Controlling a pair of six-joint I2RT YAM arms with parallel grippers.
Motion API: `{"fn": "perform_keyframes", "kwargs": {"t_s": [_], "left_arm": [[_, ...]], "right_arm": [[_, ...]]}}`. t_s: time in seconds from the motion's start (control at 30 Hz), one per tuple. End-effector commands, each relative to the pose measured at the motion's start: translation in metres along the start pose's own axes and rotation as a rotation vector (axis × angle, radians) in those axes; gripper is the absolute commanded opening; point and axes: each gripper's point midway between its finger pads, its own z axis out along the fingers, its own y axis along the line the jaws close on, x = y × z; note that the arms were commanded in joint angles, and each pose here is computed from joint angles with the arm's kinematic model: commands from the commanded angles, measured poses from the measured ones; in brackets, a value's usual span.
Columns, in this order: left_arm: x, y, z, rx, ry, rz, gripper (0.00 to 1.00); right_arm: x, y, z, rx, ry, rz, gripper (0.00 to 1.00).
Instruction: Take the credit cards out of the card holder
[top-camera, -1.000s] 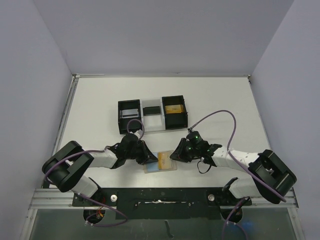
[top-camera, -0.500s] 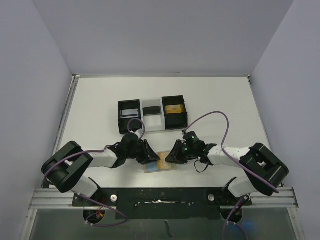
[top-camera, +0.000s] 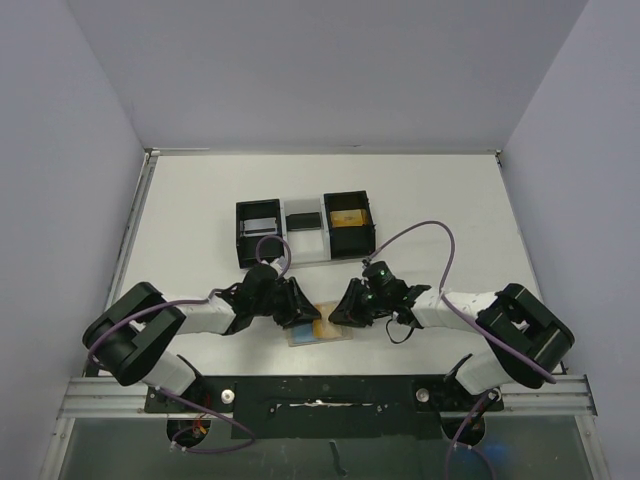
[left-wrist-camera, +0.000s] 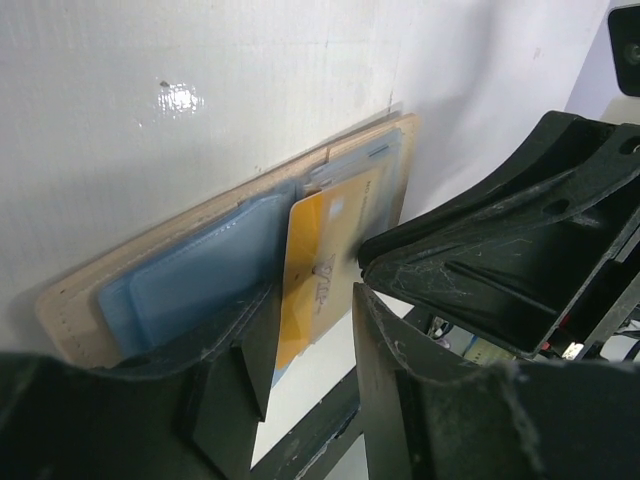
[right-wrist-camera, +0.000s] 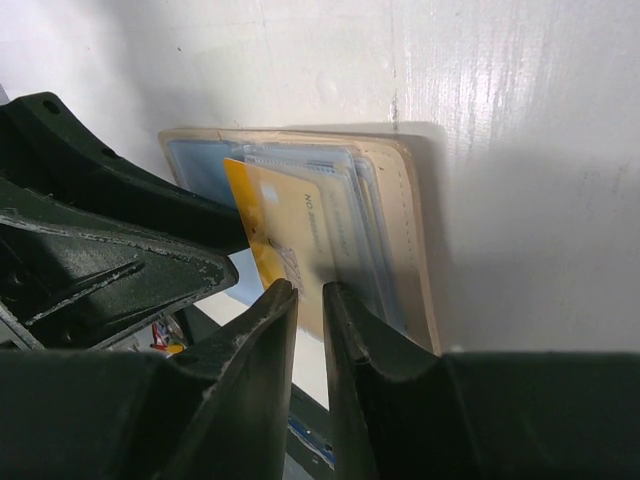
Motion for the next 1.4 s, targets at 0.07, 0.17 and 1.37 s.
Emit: {"fn": "perform_keyframes", "kwargs": {"t_s": [0.07, 0.17, 1.37], "left_arm": [[0.004, 0.007, 0.013, -0.001, 0.024, -0.013, 0.33], [0.005, 0.006, 0.014, 0.003, 0.024, -0.011, 0.28], [-0.008, 0.0, -0.007, 0.001, -0.025, 0.025, 0.1]], "right_arm": [[0.009, -0.041, 0.007, 0.155, -0.007, 0.043, 0.2], [0.009, -0.037, 0.008, 0.119, -0.014, 0.042, 0.2], [-0.016, 0.055, -0.015, -0.214, -0.114, -0.225, 0.26]]}}
